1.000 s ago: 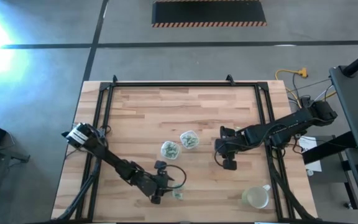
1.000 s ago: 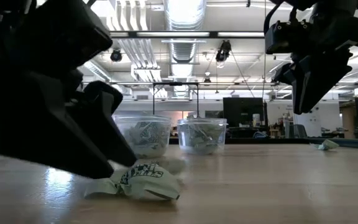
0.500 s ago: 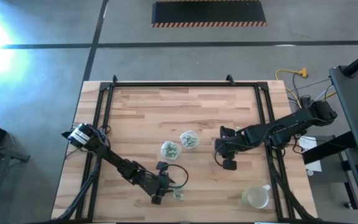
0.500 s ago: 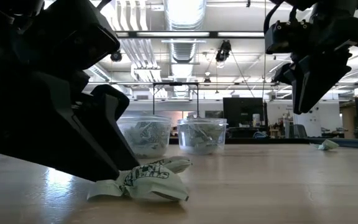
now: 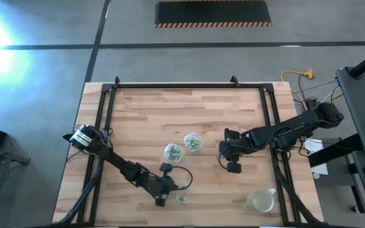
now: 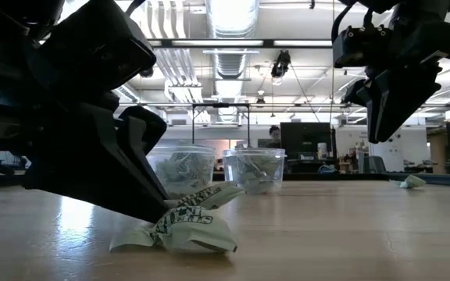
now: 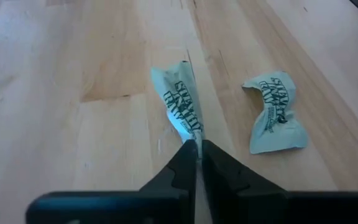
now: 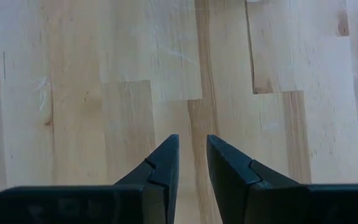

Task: Pick and place items into bin
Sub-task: Put the stevia packet into the left bin

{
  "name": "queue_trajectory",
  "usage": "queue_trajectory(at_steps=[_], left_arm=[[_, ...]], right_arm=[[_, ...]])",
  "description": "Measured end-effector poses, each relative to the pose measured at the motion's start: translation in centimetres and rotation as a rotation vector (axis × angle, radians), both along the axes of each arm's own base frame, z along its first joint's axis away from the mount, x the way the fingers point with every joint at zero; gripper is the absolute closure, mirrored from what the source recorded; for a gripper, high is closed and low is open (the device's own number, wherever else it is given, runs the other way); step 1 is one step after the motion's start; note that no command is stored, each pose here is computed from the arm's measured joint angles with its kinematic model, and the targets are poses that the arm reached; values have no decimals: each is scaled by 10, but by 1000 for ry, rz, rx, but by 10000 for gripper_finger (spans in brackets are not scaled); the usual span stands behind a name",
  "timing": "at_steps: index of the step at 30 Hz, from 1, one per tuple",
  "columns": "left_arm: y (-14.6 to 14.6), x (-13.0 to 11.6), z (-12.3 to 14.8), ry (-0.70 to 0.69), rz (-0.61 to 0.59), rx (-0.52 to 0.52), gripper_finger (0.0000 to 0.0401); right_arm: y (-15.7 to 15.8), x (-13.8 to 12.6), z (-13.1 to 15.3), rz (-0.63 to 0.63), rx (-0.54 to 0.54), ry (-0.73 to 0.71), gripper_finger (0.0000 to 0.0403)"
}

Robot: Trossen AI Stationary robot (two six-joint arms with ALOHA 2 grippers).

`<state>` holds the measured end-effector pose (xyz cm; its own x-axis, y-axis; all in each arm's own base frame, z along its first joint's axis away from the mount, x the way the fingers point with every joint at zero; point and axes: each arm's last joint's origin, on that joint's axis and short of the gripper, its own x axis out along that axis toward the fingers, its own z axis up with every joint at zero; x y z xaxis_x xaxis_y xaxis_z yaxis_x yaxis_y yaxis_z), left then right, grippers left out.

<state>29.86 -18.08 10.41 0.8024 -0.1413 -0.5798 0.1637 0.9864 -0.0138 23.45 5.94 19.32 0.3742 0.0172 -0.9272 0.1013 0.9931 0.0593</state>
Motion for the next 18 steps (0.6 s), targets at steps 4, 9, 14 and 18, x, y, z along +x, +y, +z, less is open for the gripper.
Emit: queue_trajectory(at_steps=[4, 9, 14, 18], left_arm=[[0, 0, 2, -3, -7, 8, 394], [2, -1, 13, -40, 18, 41, 394], [5, -5, 29, -94, 107, 89, 394], [11, -9, 42, -112, 175, 172, 393]], right_arm=[[0, 0, 0, 1, -1, -1, 334], [0, 0, 0, 5, -2, -4, 339], [0, 1, 0, 13, -5, -8, 338], [0, 1, 0, 13, -6, -11, 337]])
